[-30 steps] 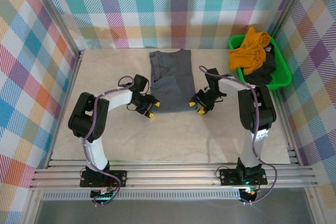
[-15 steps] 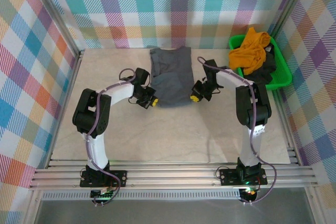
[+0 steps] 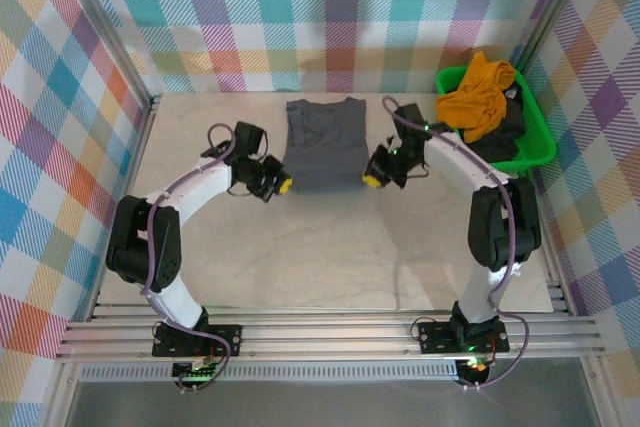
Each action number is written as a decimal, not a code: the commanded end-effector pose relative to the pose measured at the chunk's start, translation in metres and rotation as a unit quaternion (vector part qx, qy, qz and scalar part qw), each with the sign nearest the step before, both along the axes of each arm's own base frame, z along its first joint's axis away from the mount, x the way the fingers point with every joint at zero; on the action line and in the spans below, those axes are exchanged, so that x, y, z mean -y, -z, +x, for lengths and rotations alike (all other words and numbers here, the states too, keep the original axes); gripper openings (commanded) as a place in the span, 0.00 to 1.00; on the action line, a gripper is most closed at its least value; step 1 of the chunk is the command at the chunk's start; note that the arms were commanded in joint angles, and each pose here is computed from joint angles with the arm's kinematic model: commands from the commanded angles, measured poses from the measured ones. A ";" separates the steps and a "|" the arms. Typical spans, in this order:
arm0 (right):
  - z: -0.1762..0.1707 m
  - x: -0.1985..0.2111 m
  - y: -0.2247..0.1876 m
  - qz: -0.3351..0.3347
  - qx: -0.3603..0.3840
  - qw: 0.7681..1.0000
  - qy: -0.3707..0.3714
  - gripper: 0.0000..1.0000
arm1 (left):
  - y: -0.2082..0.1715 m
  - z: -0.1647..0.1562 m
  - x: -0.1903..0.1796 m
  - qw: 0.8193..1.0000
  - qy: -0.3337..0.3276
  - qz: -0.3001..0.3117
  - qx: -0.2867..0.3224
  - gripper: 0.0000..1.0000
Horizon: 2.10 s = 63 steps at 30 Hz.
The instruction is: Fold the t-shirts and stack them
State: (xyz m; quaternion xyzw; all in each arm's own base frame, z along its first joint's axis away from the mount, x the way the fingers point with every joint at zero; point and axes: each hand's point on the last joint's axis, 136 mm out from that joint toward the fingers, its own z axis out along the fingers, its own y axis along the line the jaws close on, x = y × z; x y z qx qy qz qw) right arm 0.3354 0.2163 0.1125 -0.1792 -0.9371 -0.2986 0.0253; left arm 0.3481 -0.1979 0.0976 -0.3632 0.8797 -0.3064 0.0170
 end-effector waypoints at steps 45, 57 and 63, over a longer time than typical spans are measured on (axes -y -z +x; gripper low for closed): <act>0.186 0.017 -0.059 0.015 0.069 0.994 0.078 0.58 | -0.051 0.163 -0.001 0.998 -0.023 0.057 0.033 0.75; 0.054 0.030 -0.113 0.107 0.232 0.963 0.087 0.58 | -0.033 -0.006 0.085 0.993 -0.098 -0.062 -0.003 0.74; -0.011 0.042 -0.101 0.119 0.222 0.964 0.090 0.61 | -0.008 -0.005 0.160 0.987 -0.092 -0.128 -0.021 0.78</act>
